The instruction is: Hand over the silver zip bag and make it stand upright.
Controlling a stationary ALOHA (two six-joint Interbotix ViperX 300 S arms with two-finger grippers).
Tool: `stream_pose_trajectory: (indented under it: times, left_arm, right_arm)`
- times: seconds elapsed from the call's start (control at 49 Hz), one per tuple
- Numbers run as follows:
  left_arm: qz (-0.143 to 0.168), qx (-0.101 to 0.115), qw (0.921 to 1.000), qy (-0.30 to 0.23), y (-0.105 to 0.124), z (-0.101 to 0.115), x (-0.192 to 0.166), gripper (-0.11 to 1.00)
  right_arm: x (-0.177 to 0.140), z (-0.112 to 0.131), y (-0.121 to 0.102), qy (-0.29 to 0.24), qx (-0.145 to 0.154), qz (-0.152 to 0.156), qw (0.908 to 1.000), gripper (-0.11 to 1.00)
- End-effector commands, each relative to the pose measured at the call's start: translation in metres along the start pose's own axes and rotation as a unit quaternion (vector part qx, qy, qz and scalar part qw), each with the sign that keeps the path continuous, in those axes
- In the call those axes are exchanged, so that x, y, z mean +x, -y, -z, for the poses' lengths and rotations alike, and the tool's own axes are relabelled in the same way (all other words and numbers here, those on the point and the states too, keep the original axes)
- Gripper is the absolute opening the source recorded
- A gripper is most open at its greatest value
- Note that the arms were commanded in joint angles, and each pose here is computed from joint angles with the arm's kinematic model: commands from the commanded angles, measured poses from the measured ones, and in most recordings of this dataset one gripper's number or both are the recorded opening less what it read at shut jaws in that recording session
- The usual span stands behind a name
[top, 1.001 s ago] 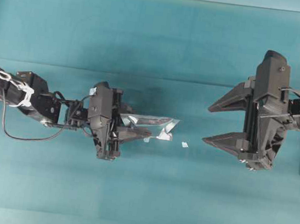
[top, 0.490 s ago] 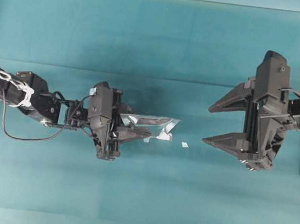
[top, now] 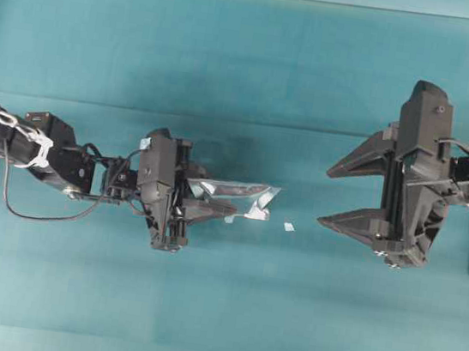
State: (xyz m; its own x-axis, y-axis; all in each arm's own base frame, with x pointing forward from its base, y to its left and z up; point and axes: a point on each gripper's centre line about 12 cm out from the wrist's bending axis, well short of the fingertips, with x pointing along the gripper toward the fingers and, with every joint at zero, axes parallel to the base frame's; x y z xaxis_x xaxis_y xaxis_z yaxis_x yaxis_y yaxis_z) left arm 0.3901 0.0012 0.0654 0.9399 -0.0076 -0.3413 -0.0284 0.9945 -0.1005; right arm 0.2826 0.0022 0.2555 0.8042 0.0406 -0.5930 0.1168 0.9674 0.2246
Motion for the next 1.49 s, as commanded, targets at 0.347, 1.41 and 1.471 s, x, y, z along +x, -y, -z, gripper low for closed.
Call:
stream_pose_trajectory:
  times: [0.347, 1.41, 1.471]
  left_arm:
    - [0.01, 0.005, 0.9999, -0.001, 0.0075, -0.0004, -0.0003, 0.3]
    - [0.014, 0.007, 0.9999, 0.001, 0.0107, -0.002, -0.0012, 0.3]
    - [0.014, 0.007, 0.9999, 0.0, 0.0113, -0.0017, -0.0012, 0.3]
  right_arm:
    - [-0.0026, -0.0017, -0.0035, 0.012, 0.003, -0.007, 0.9999, 0.96]
    - [-0.0029, 0.001, -0.0026, 0.015, 0.004, -0.007, 0.9999, 0.96]
    - [-0.0029, 0.001, -0.0025, 0.016, 0.004, -0.006, 0.9999, 0.96]
